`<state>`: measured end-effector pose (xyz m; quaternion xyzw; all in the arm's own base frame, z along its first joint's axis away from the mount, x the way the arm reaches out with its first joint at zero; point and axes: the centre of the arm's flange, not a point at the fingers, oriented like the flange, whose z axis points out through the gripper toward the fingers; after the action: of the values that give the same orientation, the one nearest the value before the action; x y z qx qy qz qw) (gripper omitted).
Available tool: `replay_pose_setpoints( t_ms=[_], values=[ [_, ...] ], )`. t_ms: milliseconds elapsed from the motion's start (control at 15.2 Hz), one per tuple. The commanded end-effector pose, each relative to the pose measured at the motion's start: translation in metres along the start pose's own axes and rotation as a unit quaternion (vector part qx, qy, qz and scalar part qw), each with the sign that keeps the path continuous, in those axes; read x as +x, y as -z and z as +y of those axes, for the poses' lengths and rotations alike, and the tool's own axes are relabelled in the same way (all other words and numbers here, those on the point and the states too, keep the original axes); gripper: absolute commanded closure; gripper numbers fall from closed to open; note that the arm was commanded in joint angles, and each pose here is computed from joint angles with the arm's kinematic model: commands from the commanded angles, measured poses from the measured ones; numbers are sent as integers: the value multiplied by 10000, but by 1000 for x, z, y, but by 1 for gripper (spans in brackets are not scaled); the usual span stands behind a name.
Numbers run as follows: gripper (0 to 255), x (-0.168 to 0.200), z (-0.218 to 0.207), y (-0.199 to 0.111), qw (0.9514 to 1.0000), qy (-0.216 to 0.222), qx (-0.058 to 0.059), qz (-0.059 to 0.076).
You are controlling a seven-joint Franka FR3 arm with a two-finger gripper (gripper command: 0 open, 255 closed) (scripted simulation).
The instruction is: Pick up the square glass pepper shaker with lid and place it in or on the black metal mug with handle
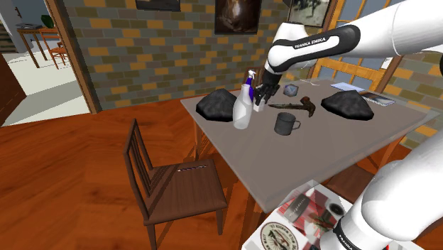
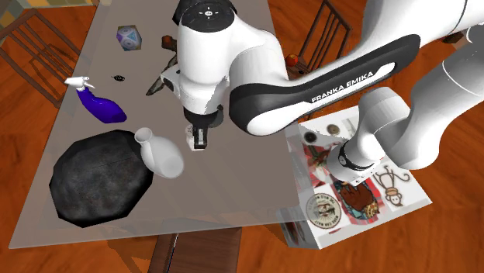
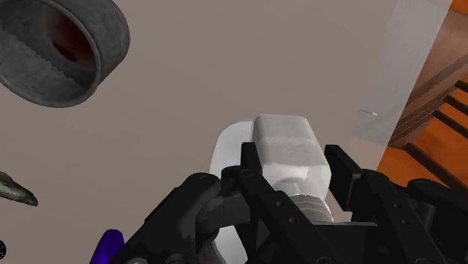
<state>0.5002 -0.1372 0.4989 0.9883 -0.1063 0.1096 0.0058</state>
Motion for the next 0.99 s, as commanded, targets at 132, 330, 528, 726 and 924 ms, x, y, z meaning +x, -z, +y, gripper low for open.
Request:
replay_pose_setpoints(
  t_ms=[132,330,528,726,924],
  values=[
    [255,-6,39,7,10000,-1,-1,-2],
    [255,-13,78,11,10000,-1,-1,-2],
    [255,-20,117,15,10000,-1,-1,-2],
    [255,-27,155,19,10000,-1,-1,-2],
    [255,-34,194,23,10000,-1,-1,-2]
  ],
)
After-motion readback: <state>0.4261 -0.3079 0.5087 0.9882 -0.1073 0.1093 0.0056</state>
